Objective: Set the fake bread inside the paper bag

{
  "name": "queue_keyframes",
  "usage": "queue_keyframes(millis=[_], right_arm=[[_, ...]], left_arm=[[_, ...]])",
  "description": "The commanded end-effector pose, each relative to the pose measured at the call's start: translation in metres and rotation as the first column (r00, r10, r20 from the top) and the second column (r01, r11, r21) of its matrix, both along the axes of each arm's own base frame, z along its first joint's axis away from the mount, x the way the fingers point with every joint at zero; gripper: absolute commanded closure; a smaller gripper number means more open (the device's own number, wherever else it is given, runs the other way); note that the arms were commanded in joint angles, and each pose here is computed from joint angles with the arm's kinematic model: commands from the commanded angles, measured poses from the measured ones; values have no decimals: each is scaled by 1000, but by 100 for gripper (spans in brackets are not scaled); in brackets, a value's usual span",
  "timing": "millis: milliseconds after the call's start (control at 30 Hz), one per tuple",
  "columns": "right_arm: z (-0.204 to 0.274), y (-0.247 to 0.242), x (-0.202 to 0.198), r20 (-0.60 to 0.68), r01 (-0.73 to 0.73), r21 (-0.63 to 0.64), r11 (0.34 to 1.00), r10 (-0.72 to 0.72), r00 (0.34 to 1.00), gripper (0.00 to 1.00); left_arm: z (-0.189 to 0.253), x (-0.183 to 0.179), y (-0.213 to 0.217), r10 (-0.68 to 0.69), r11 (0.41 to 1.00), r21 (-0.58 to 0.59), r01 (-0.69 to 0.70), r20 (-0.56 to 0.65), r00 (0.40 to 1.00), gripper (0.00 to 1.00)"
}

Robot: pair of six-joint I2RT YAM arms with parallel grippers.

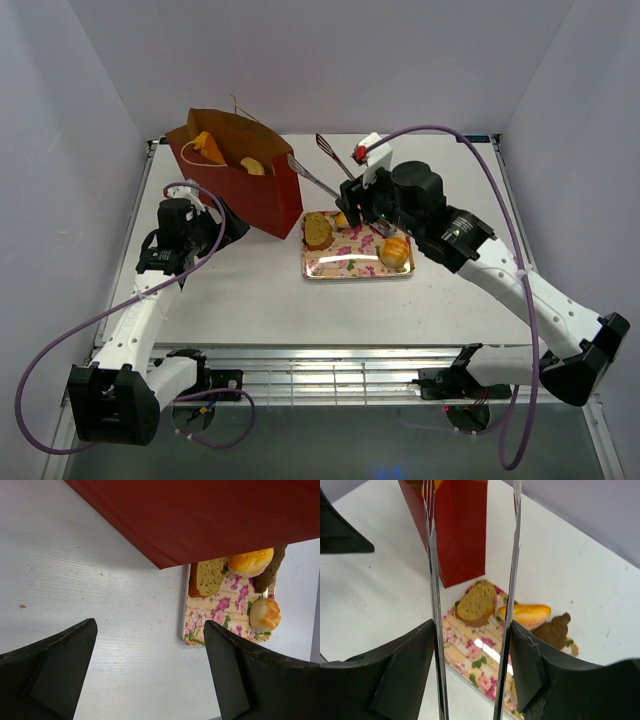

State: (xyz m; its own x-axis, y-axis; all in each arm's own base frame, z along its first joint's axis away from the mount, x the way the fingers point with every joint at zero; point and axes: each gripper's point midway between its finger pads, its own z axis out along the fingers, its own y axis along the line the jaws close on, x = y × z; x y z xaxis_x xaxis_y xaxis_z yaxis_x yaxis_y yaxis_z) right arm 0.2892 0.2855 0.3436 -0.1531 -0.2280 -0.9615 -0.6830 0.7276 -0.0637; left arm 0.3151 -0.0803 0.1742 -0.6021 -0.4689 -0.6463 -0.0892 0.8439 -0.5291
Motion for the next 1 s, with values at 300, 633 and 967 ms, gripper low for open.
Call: queue_keyframes(millis=[300,633,967], right_arm=[[-60,-78,-22,-65,269,92,959,-264,962,36],[-121,-100,-29,-155,365,35,931,-355,922,36],[-142,-94,-15,-232,400,32,916,-383,894,36]], left_arm=[[5,2,3,14,1000,14,-14,9,1000,2],[4,2,0,1,1000,6,-1,5,1000,2],[5,2,-1,-5,1000,-1,5,9,1000,2]])
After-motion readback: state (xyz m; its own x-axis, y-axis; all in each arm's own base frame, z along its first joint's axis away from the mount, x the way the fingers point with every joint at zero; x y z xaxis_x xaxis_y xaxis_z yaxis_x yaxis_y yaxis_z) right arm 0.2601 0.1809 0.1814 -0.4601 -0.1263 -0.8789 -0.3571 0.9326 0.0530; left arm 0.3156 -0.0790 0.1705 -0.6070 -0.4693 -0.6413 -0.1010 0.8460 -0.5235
